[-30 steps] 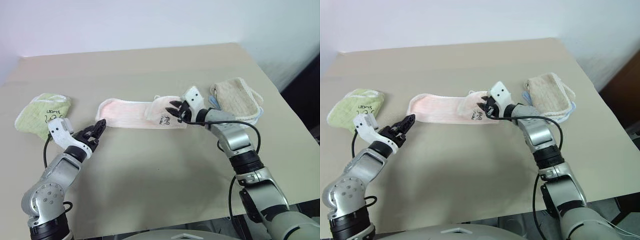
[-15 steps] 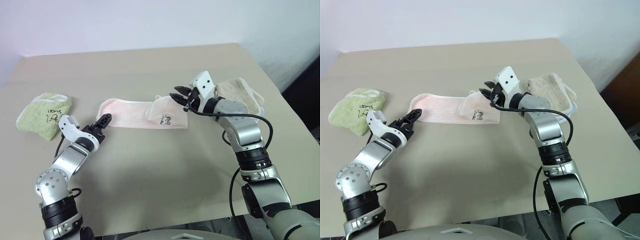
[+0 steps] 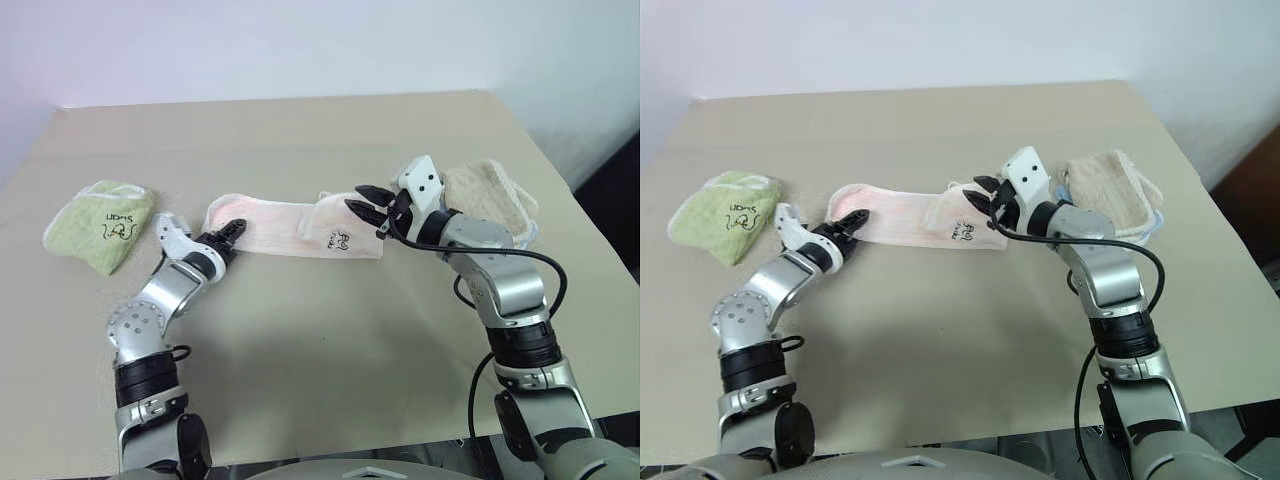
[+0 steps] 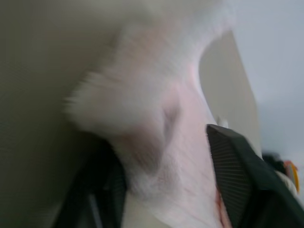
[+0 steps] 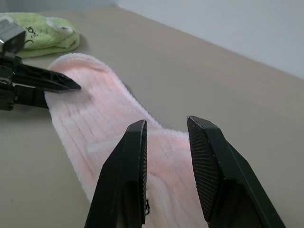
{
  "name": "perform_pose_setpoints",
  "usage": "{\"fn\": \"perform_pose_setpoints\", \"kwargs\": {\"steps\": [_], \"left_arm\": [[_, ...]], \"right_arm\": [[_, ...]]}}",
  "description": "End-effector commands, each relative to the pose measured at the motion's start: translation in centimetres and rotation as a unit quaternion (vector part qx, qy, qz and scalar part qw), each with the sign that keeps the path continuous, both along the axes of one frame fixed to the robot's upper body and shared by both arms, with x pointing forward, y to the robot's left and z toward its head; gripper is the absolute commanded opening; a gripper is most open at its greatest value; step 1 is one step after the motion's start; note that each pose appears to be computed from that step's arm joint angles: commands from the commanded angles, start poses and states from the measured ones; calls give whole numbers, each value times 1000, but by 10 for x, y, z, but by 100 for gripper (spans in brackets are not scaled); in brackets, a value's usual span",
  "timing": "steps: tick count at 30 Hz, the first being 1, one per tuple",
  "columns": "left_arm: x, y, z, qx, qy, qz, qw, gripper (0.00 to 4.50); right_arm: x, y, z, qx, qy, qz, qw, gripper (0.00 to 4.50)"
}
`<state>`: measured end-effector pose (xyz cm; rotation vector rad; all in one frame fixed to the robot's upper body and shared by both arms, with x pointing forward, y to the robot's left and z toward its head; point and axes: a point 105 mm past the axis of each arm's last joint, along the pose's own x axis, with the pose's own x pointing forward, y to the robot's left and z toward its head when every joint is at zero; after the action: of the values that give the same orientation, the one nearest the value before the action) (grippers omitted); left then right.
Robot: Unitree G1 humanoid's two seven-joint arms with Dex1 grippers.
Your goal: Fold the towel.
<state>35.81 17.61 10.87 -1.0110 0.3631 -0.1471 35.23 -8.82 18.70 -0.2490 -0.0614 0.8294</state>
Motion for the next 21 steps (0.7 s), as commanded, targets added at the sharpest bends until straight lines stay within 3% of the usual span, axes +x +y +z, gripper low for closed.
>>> {"fn": "perform_pose_setpoints", "kwargs": {"steps": [1,4,9,13,17,21], "left_arm": [[3,5,15,-1,-29,8,1000,115],[5,17,21,2,-44,27,999,11],[7,57,53,64,-111,76,989,5],[5,80,103,142,-204,93,964,5],[0,61,121,248,-258,22,933,5],[-14,2,109,375,-314,-133,862,5]], "right_arm": [[-5,-3,11,4,-21,-2,1000,139],[-7,-4,6,1,-14,-3,1000,139],[-7,-12,-6,-9,0,-15,1000,139],[-7,-20,-17,-18,15,-29,999,139],[-7,-27,-24,-22,25,-42,999,139],[-5,-31,-30,-24,32,-54,998,139]]}}
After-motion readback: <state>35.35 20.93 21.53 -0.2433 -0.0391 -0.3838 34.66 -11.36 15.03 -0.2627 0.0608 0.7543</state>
